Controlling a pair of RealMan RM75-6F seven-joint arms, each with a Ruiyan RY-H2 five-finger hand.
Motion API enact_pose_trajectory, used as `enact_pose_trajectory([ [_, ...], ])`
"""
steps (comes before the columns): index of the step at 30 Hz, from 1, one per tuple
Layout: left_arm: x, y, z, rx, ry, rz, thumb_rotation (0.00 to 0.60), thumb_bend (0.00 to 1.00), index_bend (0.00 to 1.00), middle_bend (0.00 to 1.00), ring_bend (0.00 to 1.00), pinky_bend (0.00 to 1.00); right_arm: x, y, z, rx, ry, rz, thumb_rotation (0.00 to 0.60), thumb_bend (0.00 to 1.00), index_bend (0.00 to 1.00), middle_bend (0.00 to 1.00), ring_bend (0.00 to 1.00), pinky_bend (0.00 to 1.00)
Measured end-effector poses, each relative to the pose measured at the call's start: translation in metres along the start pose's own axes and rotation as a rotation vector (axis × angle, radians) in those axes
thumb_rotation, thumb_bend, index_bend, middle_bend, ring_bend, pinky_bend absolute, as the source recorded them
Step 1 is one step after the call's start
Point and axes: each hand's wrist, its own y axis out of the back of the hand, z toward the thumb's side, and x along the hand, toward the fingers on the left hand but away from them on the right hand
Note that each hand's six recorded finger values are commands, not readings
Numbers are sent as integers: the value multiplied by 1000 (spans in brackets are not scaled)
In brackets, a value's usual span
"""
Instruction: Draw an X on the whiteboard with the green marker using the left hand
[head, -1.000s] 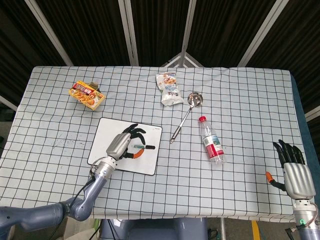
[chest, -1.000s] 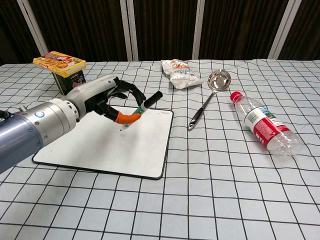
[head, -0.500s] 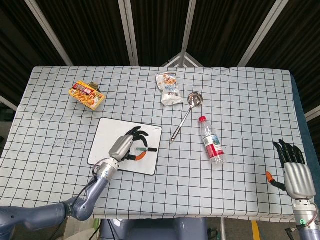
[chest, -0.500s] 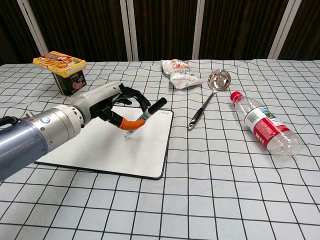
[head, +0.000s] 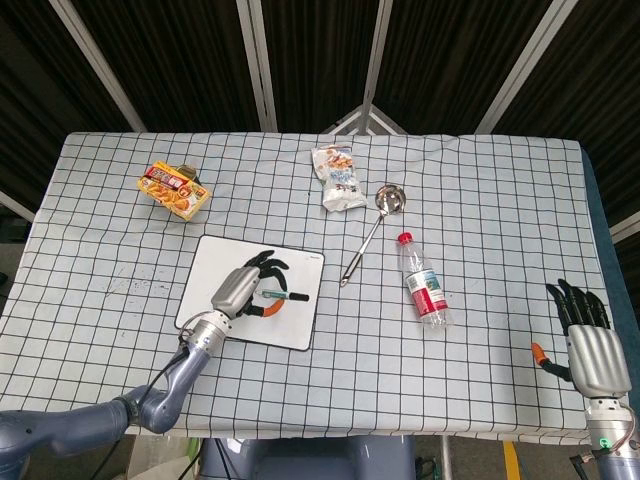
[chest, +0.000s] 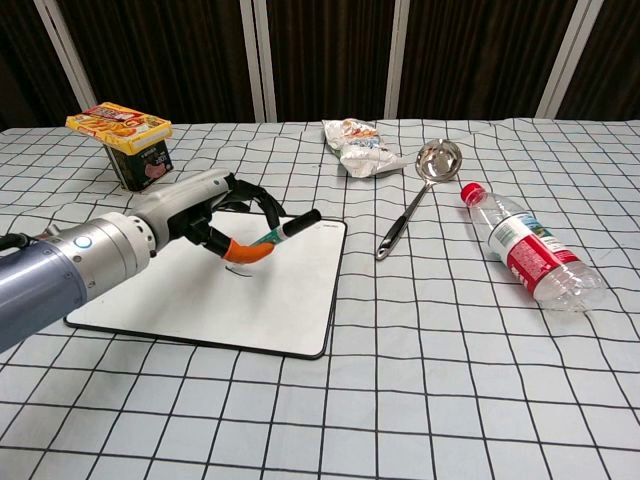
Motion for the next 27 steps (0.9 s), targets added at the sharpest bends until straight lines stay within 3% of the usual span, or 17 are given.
enact_pose_trajectory([
  [12,1,49,-39,135,34,109,600,508,757,228,57,110,0,1,0,-1,0,-4,600,312,0,0,0,0],
  [19,3,73,-25,55,-8,189,600,508,757,228,57,110,1,1,1,-2,1,-4,600,312,0,0,0,0],
  [27,4,61,1,-64,-34,181,600,507,757,228,57,110,1,1,1,-4,0,-4,600,312,0,0,0,0],
])
